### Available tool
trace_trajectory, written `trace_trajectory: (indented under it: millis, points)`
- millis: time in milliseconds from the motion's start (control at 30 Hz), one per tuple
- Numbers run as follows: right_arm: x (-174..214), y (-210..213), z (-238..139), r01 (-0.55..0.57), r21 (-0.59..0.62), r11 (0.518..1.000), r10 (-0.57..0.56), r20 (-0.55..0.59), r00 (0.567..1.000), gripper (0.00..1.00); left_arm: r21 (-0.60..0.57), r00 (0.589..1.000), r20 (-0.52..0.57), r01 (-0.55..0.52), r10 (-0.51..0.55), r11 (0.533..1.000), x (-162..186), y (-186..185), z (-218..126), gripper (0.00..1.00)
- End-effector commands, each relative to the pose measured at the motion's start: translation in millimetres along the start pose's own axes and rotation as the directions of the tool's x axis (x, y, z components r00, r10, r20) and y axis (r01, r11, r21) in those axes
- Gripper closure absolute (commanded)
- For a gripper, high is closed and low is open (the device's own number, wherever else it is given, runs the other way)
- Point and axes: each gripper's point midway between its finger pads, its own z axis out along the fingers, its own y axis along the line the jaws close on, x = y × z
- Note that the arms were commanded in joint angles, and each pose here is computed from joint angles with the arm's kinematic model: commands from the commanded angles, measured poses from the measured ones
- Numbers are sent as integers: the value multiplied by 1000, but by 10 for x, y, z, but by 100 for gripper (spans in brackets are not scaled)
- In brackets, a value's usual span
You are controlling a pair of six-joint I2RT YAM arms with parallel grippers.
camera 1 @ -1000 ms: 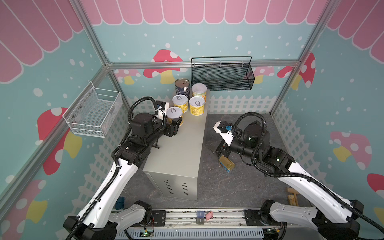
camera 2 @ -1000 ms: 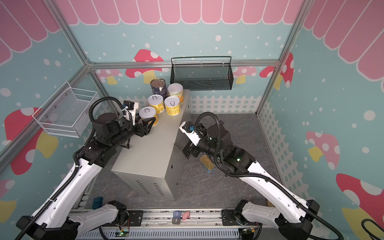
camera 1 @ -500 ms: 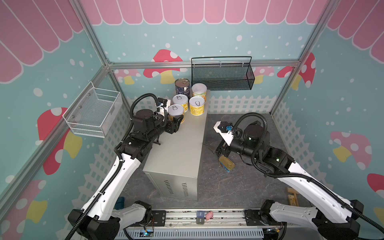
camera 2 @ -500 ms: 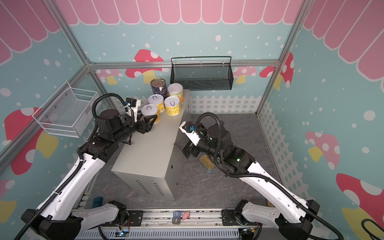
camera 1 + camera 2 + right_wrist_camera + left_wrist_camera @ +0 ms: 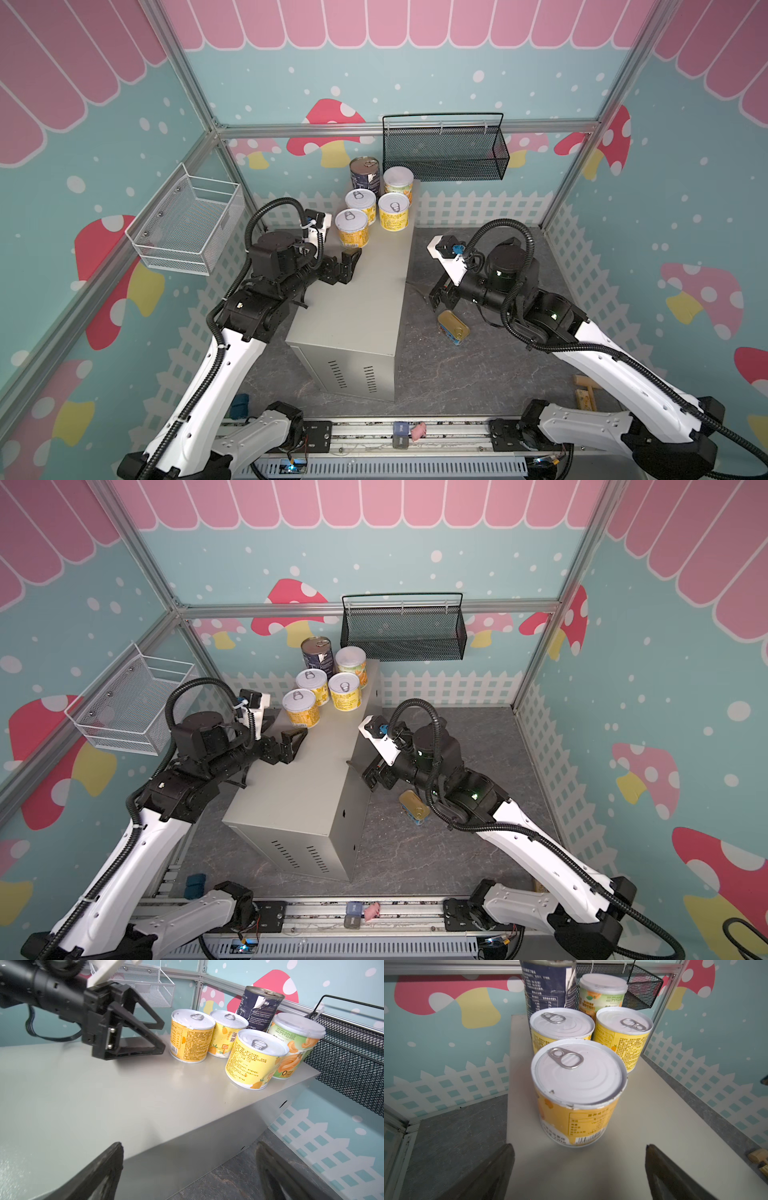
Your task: Place and organize the canned foods onto the counter
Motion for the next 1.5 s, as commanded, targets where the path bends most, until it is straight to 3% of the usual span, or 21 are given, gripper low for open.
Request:
trace_trajectory:
  millis: [0,133,300,433,667,1033,1267,1467]
  points:
    - [-77,-79,111,-42,27,999,42,-1,999,1,-84,997,-54,53,-58,995,179,189,-163,1]
    - [-106,-78,295,-65,22,998,65,-15,998,4,-164,989,-35,138,-146,977,158,466,-330,1]
    - [-123,-186,502,-110,114,987,115,-42,992,8,-173,971,-11,233,-239,957,88,754,-331,1]
    - [-121,-164,683,-154,147,977,164,-56,985,19,-162,961,6,275,-277,948,-19,901,-207,1]
    - [-66,-174,948,-218,228,949,240,-76,968,48,-121,953,11,302,-303,945,-77,999,42,1]
    - [108,-97,1327,-275,282,919,318,-118,941,55,7,924,-5,381,-381,924,-50,993,196,1]
    - [197,-164,1321,-306,346,887,364,-117,924,54,63,914,-21,406,-405,912,-50,958,293,1]
    - [217,-194,1271,-315,368,875,380,-118,917,45,92,909,-31,417,-416,904,-30,932,336,1]
